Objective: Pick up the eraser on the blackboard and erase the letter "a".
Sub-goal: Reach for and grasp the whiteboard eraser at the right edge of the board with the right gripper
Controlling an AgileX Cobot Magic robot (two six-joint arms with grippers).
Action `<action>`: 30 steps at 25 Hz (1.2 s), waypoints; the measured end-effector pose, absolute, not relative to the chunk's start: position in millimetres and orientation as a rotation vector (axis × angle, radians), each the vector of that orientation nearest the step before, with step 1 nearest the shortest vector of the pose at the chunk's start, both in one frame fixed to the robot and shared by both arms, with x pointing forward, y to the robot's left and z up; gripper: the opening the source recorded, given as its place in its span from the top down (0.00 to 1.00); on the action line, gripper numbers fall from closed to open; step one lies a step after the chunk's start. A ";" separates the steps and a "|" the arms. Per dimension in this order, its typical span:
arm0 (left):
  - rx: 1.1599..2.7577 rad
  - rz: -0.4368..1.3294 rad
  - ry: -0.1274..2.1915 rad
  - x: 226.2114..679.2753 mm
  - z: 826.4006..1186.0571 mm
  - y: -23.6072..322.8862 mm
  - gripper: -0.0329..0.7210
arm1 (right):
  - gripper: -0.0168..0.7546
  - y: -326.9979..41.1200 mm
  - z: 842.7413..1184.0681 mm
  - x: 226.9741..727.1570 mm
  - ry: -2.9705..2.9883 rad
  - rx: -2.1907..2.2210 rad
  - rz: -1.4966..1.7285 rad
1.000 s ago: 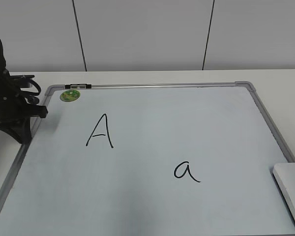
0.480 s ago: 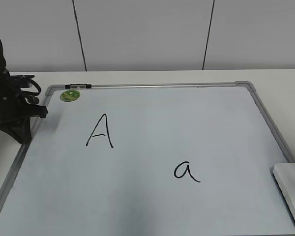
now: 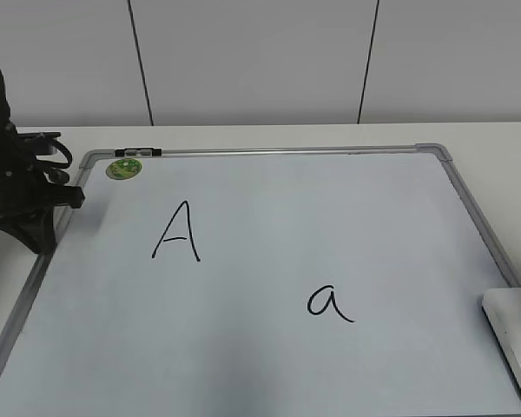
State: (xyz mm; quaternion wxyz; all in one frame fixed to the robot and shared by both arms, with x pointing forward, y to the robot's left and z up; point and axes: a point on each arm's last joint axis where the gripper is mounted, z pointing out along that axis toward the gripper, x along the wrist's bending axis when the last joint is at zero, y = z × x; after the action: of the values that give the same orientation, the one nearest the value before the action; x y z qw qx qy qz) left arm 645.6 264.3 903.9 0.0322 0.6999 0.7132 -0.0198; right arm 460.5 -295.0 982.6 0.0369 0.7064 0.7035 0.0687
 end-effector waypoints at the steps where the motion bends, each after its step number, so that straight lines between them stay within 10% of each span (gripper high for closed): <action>1: 2.153 -0.062 2.196 645.6 903.9 264.2 0.89 | 0.11 -294.7 979.1 462.8 2.161 2.177 0.208; 30: 2.151 -0.065 2.197 645.6 903.9 264.0 0.86 | 0.23 -289.1 917.3 494.3 2.257 2.222 0.133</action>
State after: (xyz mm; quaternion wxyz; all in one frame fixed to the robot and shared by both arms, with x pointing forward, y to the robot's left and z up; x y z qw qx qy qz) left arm 645.6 264.0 903.9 0.0333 0.6991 0.7139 -0.0210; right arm 494.3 -289.1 917.3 -0.0141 0.7009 0.7119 0.0419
